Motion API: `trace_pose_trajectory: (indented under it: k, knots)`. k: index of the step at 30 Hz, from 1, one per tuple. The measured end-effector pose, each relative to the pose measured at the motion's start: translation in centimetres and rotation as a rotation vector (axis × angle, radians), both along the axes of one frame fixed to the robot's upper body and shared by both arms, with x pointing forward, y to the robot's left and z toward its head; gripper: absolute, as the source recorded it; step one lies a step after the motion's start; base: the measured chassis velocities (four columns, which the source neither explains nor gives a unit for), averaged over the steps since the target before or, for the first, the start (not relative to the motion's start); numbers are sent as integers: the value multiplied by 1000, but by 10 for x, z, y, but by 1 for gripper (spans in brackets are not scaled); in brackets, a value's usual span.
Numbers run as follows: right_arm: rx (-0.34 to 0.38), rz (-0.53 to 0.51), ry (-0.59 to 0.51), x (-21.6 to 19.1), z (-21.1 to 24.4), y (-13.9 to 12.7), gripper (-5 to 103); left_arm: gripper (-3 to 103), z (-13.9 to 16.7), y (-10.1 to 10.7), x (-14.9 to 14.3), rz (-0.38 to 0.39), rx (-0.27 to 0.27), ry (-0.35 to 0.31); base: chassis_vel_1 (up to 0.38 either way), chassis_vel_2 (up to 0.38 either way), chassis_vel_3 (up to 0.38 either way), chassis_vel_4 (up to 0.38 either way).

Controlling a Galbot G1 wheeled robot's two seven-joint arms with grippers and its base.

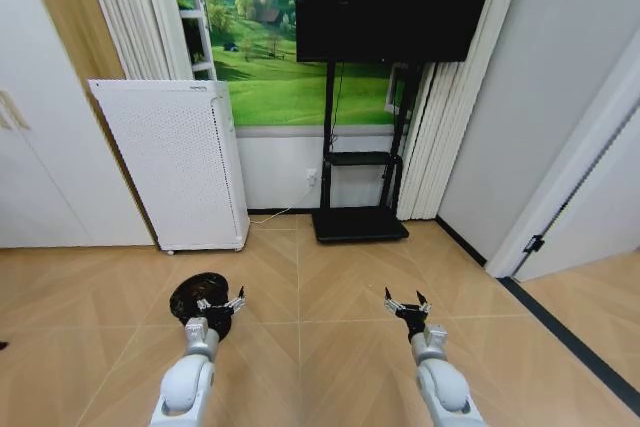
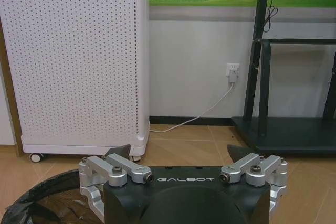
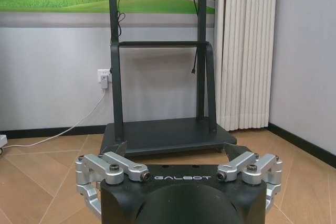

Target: Pick up the trash bin and place the garbage on the floor into it.

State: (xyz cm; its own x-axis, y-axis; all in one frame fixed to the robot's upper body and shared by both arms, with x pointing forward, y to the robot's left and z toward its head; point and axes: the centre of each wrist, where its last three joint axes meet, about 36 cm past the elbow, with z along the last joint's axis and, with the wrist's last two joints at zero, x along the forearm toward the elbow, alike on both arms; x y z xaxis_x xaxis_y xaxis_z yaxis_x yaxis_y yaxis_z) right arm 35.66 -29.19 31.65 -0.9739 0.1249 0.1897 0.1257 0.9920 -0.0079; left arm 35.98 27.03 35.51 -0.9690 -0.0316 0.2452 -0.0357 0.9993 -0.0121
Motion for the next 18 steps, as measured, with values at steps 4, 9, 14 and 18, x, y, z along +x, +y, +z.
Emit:
trace_pose_trajectory:
  k: [4, 9, 14, 18]
  knots:
    - [-1, -4, -1, -1, 1, -1, 100, 100, 0, 0, 0, -3, -2, -2, 0, 0, 0, 0]
    - [-1, -5, -3, 0, 2, -2, 100, 100, 0, 0, 2, -4, -3, -4, 0, 0, 0, 0]
    - [-1, -7, -6, 1, 3, -3, 100, 100, 1, 0, 3, -9, -9, -6, 0, 0, 0, 0]
    - [0, -7, -2, 0, 3, -2, 100, 100, 0, 0, 3, -10, -15, -6, 0, 0, 0, 0]
